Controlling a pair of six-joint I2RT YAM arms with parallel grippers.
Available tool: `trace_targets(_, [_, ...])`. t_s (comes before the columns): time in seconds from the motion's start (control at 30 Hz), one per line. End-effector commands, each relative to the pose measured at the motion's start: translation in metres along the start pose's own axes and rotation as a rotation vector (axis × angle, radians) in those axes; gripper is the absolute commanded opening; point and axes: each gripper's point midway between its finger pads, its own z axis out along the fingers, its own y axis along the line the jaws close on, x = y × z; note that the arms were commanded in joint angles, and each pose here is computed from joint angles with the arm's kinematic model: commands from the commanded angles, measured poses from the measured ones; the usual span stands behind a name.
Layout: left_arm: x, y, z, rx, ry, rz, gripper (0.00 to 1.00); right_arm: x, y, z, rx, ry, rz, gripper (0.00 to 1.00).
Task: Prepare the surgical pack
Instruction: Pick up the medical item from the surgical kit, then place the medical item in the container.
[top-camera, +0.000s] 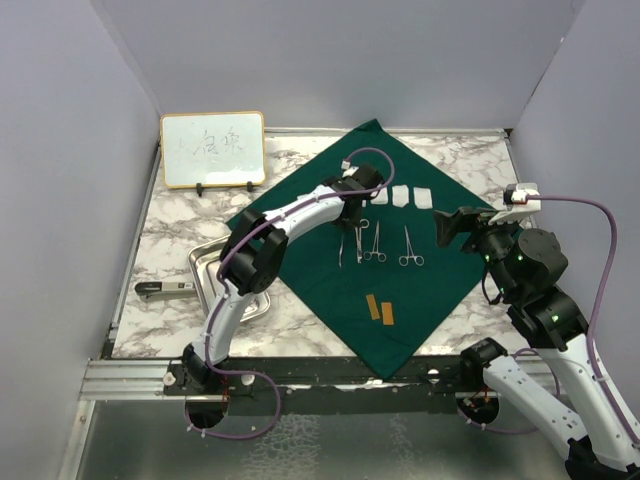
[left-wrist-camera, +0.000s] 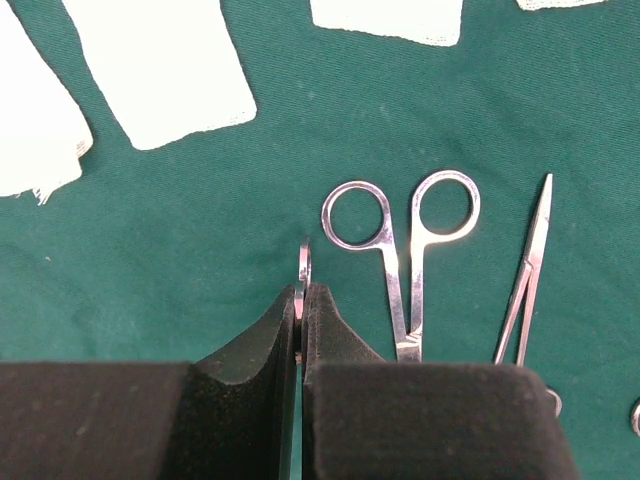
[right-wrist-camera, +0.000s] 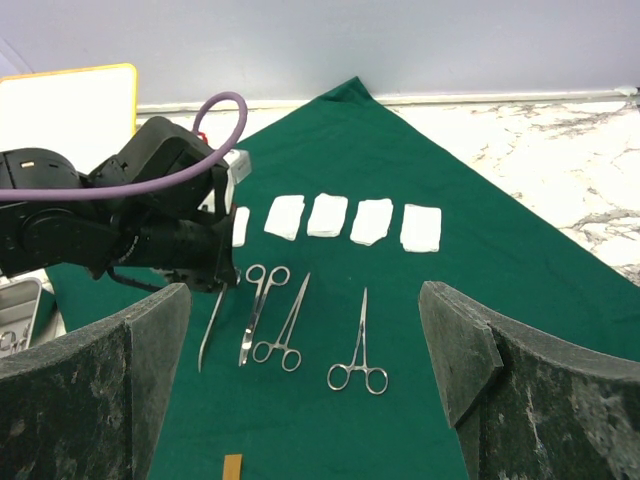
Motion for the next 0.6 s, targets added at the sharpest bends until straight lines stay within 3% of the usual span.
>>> trace_targets(0.0, [-0.022, 0.01, -0.036, -0.012, -0.078, 0.002, 0.0, 0.0, -0.002, 0.002, 0.015, -0.007, -0.001, 1.0])
trace_targets(0.3, [-0.03, 0.058, -0.092, 0.102, -0.113, -0.024, 0.0, 0.0, -0.001, 0.001, 0.01, -0.007, 0.001, 1.0])
trace_targets(0.4, [-0.024, 0.092, -0.108, 0.164, -0.139, -0.068, 0.0, -0.001, 0.0, 0.0, 0.004, -0.01, 0.002, 1.0])
trace_targets(0.57, [-0.006, 0.173, -0.136, 0.114, -0.19, -0.201, 0.0, -0.001, 0.001, 0.0, -0.006, -0.01, 0.004, 1.0])
